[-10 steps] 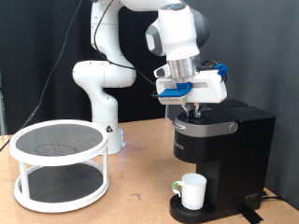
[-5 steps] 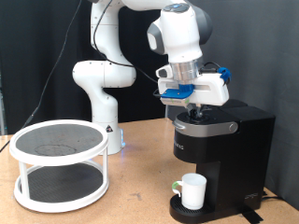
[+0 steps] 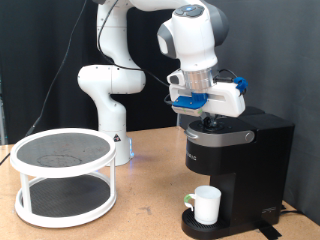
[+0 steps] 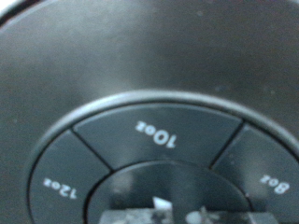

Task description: Make a cup of coffee with the keurig machine

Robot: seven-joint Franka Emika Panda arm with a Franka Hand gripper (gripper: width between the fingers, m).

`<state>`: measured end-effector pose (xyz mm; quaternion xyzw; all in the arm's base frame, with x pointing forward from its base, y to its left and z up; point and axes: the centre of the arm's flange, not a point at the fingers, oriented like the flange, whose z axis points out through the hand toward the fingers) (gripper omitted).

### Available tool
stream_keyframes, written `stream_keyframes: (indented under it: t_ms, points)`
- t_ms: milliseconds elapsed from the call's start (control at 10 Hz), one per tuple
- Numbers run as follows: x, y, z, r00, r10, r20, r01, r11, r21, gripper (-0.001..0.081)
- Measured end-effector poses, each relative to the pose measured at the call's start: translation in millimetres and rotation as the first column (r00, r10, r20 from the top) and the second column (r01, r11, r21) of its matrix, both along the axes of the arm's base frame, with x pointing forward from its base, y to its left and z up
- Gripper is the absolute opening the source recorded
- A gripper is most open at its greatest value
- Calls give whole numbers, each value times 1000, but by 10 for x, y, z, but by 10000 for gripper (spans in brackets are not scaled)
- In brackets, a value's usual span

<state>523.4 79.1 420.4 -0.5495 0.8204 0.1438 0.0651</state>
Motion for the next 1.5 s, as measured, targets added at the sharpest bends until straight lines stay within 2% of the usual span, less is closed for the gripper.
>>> stream_keyframes:
  t_ms: [500, 800, 1000, 1100, 1300, 1500]
  points:
    - [81, -69, -35, 997, -8, -76, 12, 998, 58, 0]
    - [88, -96, -57, 991, 48, -126, -35, 994, 104, 0]
    - [102, -105, -66, 989, 64, -136, -48, 992, 116, 0]
    - [102, -105, -66, 989, 65, -135, -49, 992, 117, 0]
    - [96, -105, -53, 995, 44, -92, -34, 994, 105, 0]
    - [37, -112, -14, 999, 38, 20, -40, 993, 115, 0]
